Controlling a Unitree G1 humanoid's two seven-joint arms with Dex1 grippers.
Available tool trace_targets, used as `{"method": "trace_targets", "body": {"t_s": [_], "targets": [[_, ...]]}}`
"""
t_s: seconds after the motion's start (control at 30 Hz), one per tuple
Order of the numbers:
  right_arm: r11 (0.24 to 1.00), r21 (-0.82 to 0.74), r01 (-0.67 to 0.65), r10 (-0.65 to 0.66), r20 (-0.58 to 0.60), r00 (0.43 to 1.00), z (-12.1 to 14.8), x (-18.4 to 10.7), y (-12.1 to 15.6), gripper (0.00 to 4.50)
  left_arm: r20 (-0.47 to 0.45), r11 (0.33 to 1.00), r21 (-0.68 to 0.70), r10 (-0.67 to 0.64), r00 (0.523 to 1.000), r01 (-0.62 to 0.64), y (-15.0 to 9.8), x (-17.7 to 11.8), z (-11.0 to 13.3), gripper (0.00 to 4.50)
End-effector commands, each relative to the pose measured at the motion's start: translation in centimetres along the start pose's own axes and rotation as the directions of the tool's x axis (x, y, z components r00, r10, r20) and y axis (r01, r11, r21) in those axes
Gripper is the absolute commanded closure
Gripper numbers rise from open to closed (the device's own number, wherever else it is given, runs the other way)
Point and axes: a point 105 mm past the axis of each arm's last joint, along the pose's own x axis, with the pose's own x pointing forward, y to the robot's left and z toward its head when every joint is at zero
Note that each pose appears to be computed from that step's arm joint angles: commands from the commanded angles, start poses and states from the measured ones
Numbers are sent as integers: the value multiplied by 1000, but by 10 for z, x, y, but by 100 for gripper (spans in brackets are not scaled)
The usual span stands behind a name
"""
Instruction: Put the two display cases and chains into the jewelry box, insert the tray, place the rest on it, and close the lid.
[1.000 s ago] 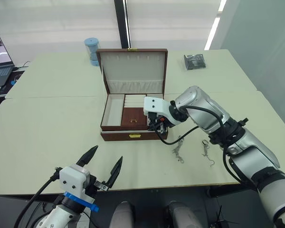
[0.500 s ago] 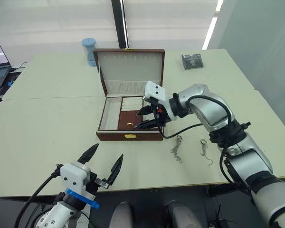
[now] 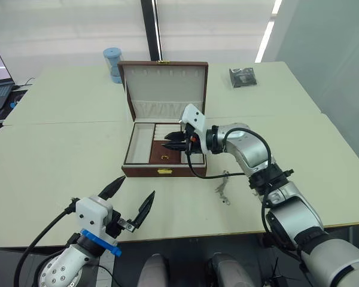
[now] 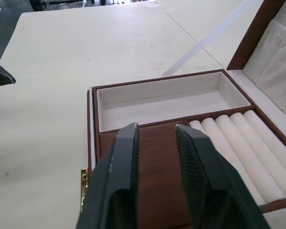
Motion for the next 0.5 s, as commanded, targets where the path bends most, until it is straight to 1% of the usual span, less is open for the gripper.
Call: {"method": "trace_targets", "body": {"t_s": [0.03, 0.07, 0.17, 0.27, 0.33, 0.4, 0.43, 0.5], "targets": [[999, -24, 23, -22, 24, 999, -3, 2, -2, 418, 6, 1000, -10, -5, 1000, 5, 2, -1, 5, 0], [999, -26, 27, -27, 20, 999, -6, 3, -2, 447, 3, 1000, -14, -6, 1000, 6, 2, -1, 4, 0], [1000, 0, 26, -26, -47, 999, -28, 6, 0, 447, -4, 1000, -22, -22, 1000, 22, 2, 1, 4, 0], [999, 22, 39, -38, -76, 996, -37, 6, -1, 447, -1, 999, -31, -37, 999, 37, 2, 2, 5, 0], [999, 34, 41, -39, -69, 997, -39, 6, -2, 447, -22, 997, -64, -45, 999, 43, 1, 4, 3, 0], [998, 39, 42, -40, -52, 998, -36, 5, -3, 447, -39, 996, -83, -49, 998, 45, 2, 5, 0, 0], [998, 54, 38, -37, -14, 999, -29, 3, -3, 447, -55, 996, -81, -47, 997, 43, 3, 5, -1, 0], [998, 66, 23, -30, 112, 993, -6, -5, -4, 447, -91, 996, -82, -34, 995, 26, 8, 7, -5, 0]]}}
